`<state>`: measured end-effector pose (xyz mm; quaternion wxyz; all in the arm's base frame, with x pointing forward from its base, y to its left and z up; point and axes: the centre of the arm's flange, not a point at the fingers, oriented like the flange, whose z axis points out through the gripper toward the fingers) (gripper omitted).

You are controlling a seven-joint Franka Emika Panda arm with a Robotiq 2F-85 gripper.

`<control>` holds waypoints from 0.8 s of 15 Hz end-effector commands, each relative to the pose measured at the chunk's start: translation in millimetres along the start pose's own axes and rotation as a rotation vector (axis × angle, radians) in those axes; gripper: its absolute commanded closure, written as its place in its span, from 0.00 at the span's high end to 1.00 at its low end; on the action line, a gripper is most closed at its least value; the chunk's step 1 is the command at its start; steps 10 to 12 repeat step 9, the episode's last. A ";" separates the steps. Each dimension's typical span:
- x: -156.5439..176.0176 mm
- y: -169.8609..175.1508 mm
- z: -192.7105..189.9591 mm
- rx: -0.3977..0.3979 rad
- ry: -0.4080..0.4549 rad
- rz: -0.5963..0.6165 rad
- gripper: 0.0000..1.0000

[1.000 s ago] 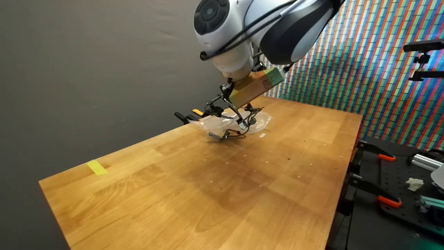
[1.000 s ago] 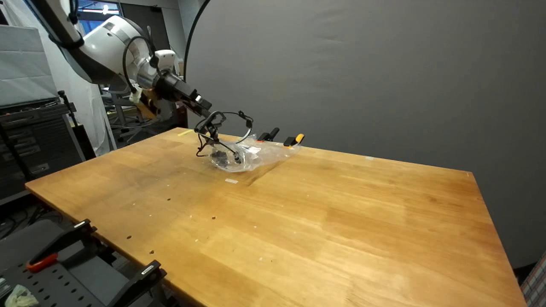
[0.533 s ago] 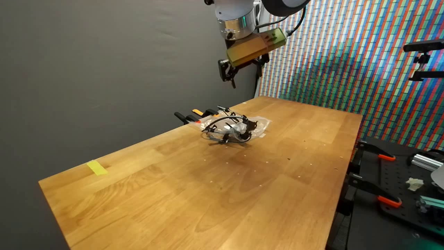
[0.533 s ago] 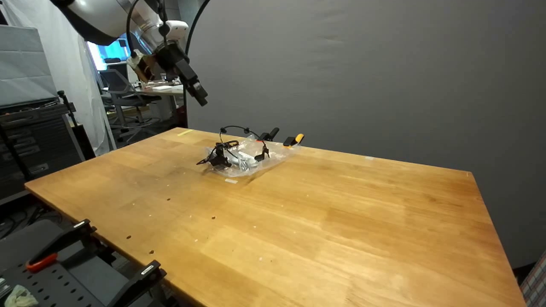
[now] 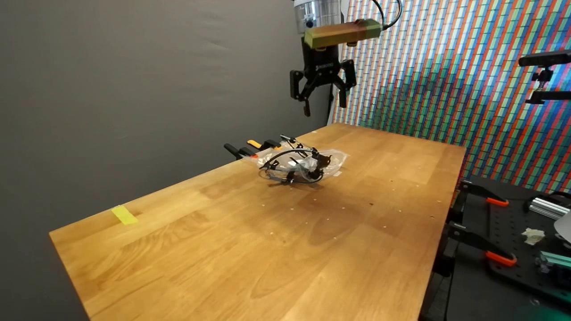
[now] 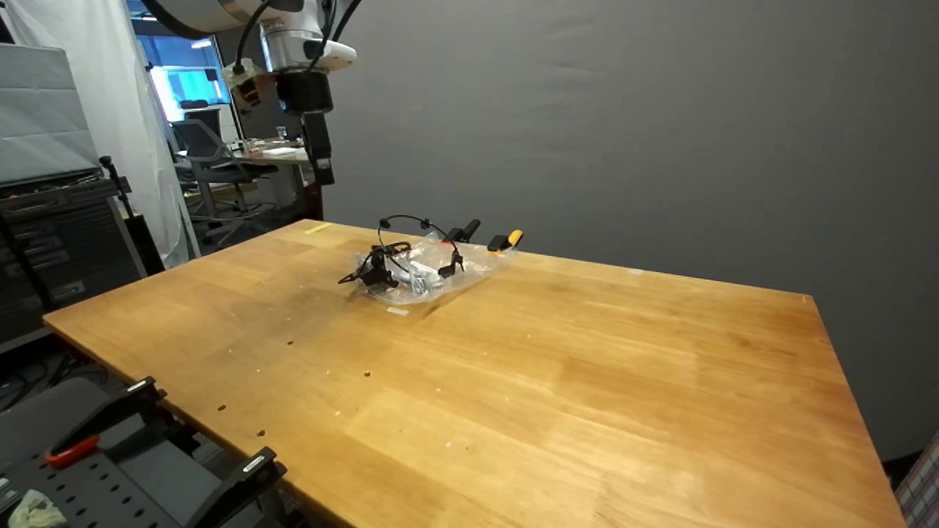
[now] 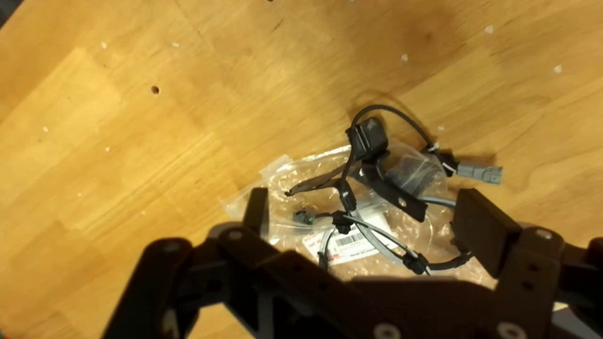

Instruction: Pull the cable out of the plastic bag

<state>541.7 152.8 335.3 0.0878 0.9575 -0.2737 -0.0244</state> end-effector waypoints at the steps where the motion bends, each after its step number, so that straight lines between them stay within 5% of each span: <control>1: -3.9 54.2 -43.7 0.102 -0.158 -0.088 1.00; 4: -3.8 90.4 -71.8 0.161 -0.241 -0.165 1.00; 5: 2.1 57.4 -47.8 0.124 -0.205 -0.121 1.00; 12: -1.1 80.4 -67.7 0.157 -0.223 -0.155 1.00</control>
